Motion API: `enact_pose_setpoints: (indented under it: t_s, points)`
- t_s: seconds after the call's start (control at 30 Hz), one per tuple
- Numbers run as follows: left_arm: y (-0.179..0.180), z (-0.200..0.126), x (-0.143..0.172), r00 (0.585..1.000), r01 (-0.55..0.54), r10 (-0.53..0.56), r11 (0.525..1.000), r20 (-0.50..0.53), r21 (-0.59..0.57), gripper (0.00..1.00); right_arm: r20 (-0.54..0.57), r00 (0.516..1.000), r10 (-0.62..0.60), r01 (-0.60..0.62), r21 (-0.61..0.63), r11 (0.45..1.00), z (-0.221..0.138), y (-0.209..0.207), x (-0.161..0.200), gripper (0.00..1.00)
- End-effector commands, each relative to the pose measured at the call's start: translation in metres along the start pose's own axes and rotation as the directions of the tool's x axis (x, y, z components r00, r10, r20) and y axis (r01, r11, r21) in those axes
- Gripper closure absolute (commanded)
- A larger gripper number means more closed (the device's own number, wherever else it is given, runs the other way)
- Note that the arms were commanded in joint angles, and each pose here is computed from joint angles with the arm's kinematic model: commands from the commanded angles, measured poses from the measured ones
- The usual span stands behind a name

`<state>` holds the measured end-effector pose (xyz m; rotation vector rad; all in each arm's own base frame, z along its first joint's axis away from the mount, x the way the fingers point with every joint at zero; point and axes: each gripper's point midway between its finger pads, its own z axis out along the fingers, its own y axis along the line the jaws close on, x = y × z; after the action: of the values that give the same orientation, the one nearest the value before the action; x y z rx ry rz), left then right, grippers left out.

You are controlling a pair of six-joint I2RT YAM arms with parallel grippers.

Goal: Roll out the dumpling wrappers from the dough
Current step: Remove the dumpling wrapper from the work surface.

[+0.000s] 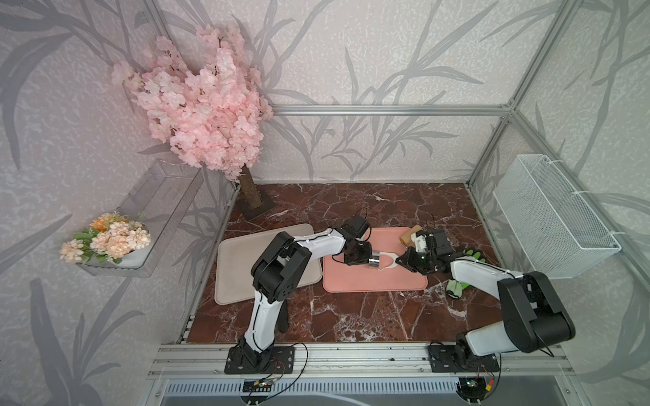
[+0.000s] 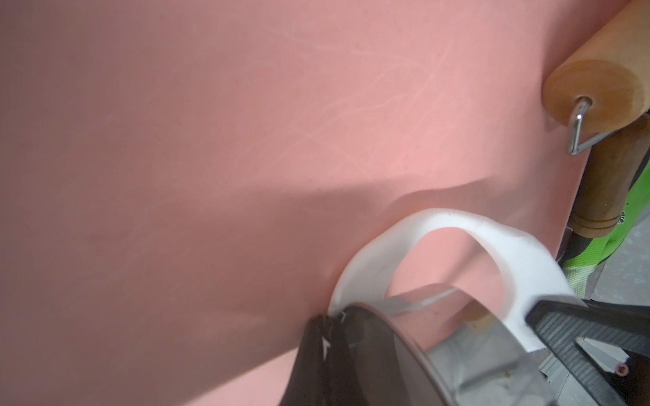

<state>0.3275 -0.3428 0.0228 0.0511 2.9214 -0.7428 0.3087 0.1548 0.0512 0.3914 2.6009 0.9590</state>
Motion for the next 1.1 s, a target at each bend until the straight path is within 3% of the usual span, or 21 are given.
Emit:
enact_pose_setpoints:
  t_s: [0.0, 0.77, 0.83, 1.07]
  points:
    - [0.022, 0.008, 0.017, 0.999, -0.003, -0.001, 0.997, -0.051, -0.08, 1.0, -0.003, 1.0, 0.004, -0.004, 0.001, 1.0, -0.001, -0.003, 0.003, 0.96]
    - [0.005, -0.009, 0.008, 1.0, 0.003, -0.003, 1.0, 0.017, 0.007, 1.0, -0.01, 1.0, 0.005, -0.004, 0.039, 0.999, 0.0, -0.013, 0.006, 0.93]
    - [0.004, -0.011, 0.007, 1.0, 0.001, -0.002, 1.0, 0.019, 0.013, 1.0, -0.012, 1.0, 0.004, -0.003, 0.041, 0.999, -0.001, -0.012, 0.006, 0.88]
    - [-0.007, -0.025, 0.0, 0.999, -0.015, 0.014, 0.999, 0.043, 0.029, 1.0, -0.007, 1.0, -0.017, 0.018, 0.091, 0.996, -0.011, -0.017, 0.008, 0.55]
